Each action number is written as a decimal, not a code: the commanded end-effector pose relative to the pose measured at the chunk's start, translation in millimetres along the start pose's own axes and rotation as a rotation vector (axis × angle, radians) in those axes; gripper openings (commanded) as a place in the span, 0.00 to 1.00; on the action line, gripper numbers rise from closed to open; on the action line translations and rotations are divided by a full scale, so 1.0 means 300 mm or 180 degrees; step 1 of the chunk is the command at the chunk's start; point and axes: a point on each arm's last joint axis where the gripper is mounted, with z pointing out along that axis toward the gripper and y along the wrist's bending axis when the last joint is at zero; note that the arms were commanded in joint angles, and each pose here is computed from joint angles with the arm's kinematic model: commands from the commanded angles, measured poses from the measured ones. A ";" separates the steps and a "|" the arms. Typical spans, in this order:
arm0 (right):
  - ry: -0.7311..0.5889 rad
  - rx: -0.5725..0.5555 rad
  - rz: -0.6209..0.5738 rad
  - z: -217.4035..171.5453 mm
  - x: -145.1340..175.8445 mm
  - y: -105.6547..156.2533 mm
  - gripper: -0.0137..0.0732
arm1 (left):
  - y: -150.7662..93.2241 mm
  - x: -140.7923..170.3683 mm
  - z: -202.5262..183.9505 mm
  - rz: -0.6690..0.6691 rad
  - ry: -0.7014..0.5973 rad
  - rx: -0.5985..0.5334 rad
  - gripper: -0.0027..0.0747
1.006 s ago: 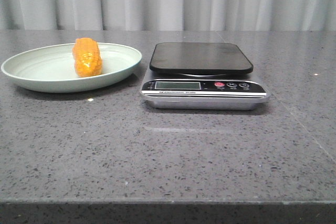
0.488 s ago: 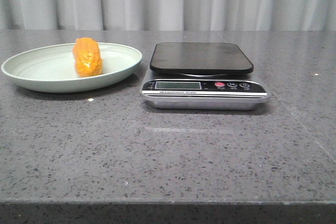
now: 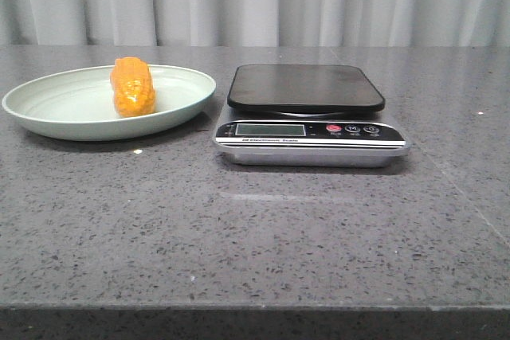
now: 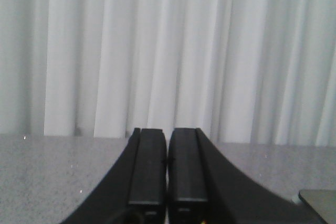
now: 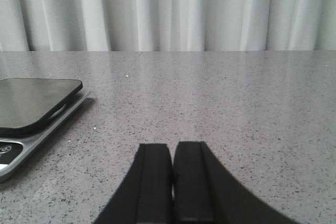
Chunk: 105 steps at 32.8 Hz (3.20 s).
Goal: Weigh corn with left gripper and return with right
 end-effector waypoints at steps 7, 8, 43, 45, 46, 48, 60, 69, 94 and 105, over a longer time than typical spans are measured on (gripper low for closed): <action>-0.0359 -0.0016 -0.0027 -0.007 -0.038 0.002 0.35 | -0.011 -0.092 0.058 -0.0166 0.0172 0.0036 0.21; -0.0359 -0.0016 -0.0027 -0.007 -0.038 0.002 0.35 | -0.012 -0.088 0.061 -0.0209 0.0213 0.0042 0.21; -0.0359 -0.0016 -0.0027 -0.007 -0.038 0.002 0.35 | -0.215 -0.034 0.633 -0.0307 0.2008 0.0705 0.78; -0.0359 -0.0016 -0.0027 -0.007 -0.038 0.002 0.35 | -0.232 -0.013 0.699 -0.0390 0.2212 0.0655 0.75; -0.0359 -0.0016 -0.0027 -0.007 -0.038 0.002 0.35 | -0.239 -0.004 0.724 -0.0389 0.2298 0.0646 0.73; -0.0359 -0.0016 -0.0027 -0.007 -0.038 0.002 0.35 | -0.254 0.016 0.779 -0.0435 0.2496 0.0606 0.70; -0.0359 -0.0016 -0.0027 -0.007 -0.038 0.002 0.35 | -0.412 0.103 0.957 -0.0388 0.3342 0.0483 0.70; -0.0359 -0.0016 -0.0027 -0.007 -0.038 0.002 0.35 | -0.430 0.134 0.995 -0.0365 0.3649 0.0115 0.73; -0.0359 -0.0016 -0.0027 -0.007 -0.038 0.002 0.35 | -0.439 0.314 1.069 -0.0477 0.4092 -0.0245 0.25; -0.0359 -0.0016 -0.0027 -0.007 -0.038 0.002 0.35 | -0.519 0.170 1.095 -0.0454 0.3828 0.0086 0.21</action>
